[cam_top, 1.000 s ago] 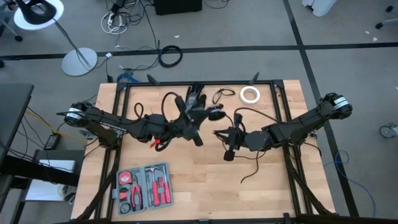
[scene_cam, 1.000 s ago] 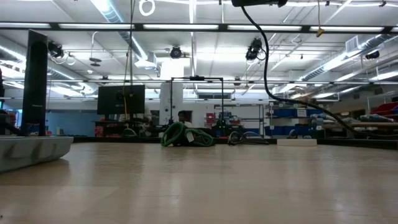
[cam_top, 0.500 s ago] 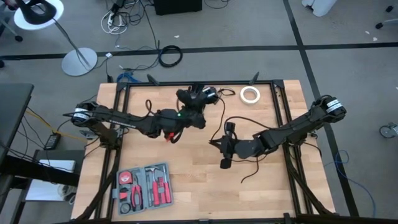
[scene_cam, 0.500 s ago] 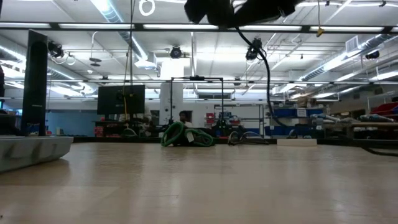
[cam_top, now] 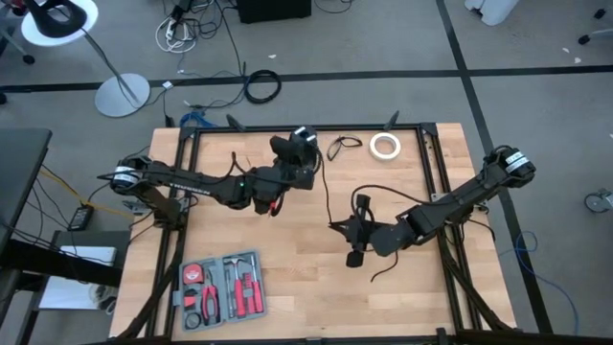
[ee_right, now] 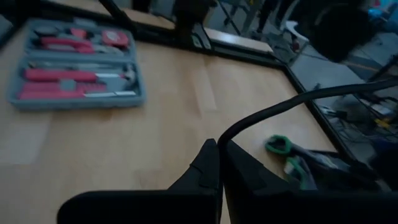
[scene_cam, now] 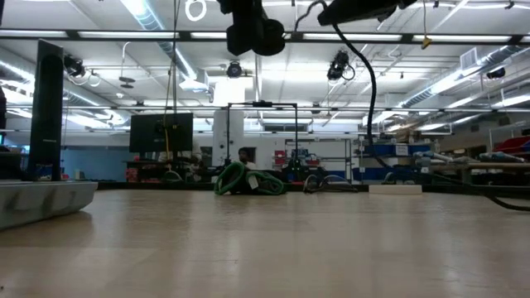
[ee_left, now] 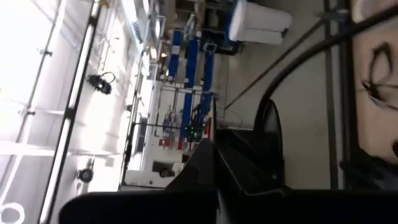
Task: Coil cords
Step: Coil the black wire into a spool
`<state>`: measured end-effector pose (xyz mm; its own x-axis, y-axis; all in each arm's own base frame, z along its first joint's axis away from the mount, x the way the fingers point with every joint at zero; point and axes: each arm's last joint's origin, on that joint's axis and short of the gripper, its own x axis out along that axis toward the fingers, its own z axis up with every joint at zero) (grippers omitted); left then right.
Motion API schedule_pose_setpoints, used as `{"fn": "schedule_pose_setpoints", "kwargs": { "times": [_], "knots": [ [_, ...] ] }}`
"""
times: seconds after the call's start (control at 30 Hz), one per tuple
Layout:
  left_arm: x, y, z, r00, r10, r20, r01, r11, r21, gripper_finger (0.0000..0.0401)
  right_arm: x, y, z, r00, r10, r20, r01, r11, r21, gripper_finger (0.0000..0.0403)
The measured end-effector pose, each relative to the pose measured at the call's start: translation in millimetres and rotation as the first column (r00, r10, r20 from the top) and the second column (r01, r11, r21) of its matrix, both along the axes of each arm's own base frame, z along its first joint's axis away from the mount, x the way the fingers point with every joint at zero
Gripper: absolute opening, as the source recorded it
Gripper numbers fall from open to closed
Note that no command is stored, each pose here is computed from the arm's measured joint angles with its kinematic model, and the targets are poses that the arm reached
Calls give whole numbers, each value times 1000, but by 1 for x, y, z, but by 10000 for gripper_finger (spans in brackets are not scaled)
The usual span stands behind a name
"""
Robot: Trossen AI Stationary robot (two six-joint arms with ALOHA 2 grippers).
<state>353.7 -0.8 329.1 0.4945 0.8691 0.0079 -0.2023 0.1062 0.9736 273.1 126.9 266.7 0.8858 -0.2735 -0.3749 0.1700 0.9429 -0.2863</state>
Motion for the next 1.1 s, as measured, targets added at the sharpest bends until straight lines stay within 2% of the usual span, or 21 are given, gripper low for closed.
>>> {"fn": "schedule_pose_setpoints", "kwargs": {
  "times": [0.17, 0.27, 0.5, 0.67, 0.8, 1.1],
  "knots": [
    [0, 2, 12, 988, -53, 145, 54, 999, -1, 0, 1, 6, 5, 997, 52, 49, -53, 998, 19, 1],
    [1, 2, 15, 979, -87, 183, 88, 996, 6, 0, 3, 7, 10, 993, 86, 78, -86, 996, 3, 1],
    [2, 0, 16, 943, -150, 298, 170, 985, -42, 0, 11, 5, 20, 955, 265, 135, -261, 964, -47, 1],
    [3, -5, 20, 874, -220, 434, 276, 959, -70, 0, 18, -6, 20, 925, 355, 137, -355, 934, -21, 1],
    [3, -6, 25, 813, -256, 523, 342, 937, -75, 0, 27, -12, 16, 906, 397, 147, -396, 918, -37, 1],
    [4, -10, 41, 654, -311, 690, 493, 867, -76, 0, 51, -23, -6, 917, 378, 130, -375, 926, -52, 1]
  ]
}}
